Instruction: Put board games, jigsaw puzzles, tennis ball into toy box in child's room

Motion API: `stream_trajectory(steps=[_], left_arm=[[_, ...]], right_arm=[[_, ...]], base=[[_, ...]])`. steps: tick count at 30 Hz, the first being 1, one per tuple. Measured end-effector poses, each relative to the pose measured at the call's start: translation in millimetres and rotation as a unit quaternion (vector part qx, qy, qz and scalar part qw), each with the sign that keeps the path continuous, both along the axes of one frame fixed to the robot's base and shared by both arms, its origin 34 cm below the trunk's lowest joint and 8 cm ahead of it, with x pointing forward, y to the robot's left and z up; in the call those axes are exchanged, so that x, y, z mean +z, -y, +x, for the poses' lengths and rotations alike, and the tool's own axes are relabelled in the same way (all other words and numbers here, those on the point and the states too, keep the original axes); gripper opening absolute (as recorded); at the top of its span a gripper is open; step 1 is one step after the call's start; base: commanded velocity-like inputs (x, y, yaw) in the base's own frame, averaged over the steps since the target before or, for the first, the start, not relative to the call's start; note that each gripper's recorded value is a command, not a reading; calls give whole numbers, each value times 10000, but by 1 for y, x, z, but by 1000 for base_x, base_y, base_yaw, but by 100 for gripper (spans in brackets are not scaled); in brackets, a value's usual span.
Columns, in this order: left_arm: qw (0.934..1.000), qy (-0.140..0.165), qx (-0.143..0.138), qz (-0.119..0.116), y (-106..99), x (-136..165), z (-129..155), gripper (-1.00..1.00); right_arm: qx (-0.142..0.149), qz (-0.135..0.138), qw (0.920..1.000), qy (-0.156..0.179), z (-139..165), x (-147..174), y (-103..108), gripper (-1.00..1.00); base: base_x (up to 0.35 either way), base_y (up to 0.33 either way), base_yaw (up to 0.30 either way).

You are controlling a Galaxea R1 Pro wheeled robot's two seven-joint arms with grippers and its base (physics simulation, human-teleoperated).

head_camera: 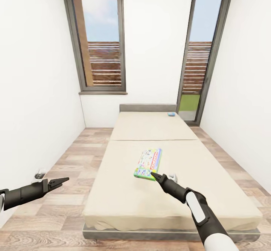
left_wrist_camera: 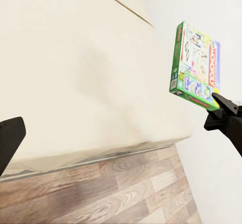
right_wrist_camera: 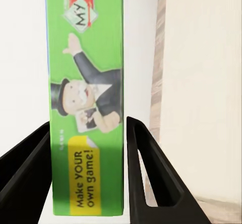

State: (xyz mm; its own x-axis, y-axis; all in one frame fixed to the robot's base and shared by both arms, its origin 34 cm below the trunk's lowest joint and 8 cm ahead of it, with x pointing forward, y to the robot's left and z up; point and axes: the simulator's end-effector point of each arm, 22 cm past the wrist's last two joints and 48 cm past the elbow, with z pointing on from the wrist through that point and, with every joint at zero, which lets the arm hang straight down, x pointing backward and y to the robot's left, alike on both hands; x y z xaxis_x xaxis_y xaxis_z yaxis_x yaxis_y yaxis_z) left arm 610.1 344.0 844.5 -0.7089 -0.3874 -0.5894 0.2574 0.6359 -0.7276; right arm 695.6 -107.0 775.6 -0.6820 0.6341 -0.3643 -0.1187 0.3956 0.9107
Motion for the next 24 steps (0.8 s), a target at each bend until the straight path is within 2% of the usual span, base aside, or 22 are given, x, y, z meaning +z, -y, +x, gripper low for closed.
stream_trajectory(steps=[3,6,24], left_arm=[[10000,-4,4,6,0,5,1,100],[10000,-5,7,11,-1,11,1,100],[10000,-27,-58,18,6,40,3,100]], right_arm=[[-153,-286,9993,-172,4,-4,9,-100],[-213,-375,9988,-233,6,-1,12,-100],[-252,-423,9984,-264,9,29,14,-100]], base=[[0,0,0],[0,0,0],[0,0,0]])
